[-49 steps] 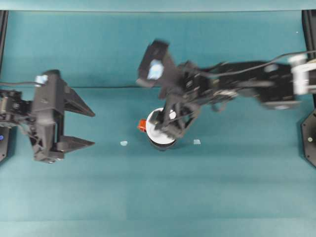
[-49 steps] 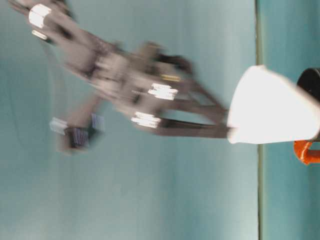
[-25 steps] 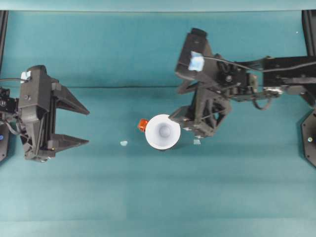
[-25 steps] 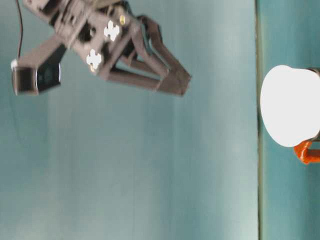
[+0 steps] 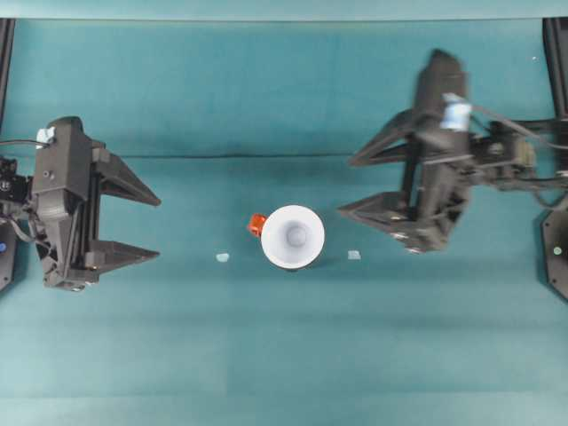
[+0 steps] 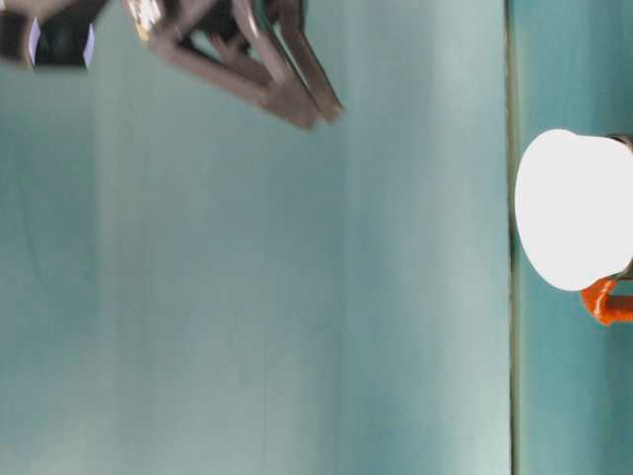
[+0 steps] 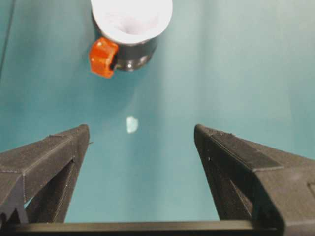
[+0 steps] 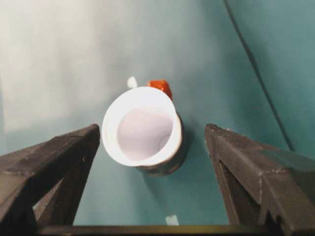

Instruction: Put the paper cup into the moved red handle cup holder.

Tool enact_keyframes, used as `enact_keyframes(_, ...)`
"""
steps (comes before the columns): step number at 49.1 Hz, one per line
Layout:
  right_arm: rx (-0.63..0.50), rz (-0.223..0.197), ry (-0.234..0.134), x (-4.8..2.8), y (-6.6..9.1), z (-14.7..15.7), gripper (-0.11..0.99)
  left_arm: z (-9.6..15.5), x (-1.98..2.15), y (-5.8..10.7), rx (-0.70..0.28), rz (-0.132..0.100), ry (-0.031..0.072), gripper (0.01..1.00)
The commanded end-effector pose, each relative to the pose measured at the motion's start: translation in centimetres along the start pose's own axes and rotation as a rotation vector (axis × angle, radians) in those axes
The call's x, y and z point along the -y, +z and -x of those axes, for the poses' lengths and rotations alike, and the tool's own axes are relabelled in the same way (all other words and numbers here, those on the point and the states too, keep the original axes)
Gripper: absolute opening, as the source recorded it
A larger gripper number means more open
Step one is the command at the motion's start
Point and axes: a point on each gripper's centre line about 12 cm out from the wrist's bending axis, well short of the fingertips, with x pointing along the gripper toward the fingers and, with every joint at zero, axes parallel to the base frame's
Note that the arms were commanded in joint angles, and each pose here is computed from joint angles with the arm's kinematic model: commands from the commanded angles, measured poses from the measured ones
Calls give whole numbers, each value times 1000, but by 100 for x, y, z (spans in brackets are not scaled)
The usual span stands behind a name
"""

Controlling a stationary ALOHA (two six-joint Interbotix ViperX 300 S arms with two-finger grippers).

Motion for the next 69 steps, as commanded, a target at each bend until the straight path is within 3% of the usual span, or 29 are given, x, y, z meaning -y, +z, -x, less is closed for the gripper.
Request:
enact_keyframes(1,35,6,13,-18,28,99,960,22,5,87,26,1,-1,953)
enact_keyframes(14,24,-3,11,21,-110,162,960,-4,3,69,15,3,-1,953)
enact_keyframes(22,13,11,23,-20,-142,151,960,-4,7,68,15,2,-2,952)
enact_keyframes(31,-6,10,20,-9,-212,135,960,-7,2,56,12,3,0,953)
enact_keyframes(69,-8,13,23,-18,-229,140,959,-100,8,-13,-26,-1,0,952)
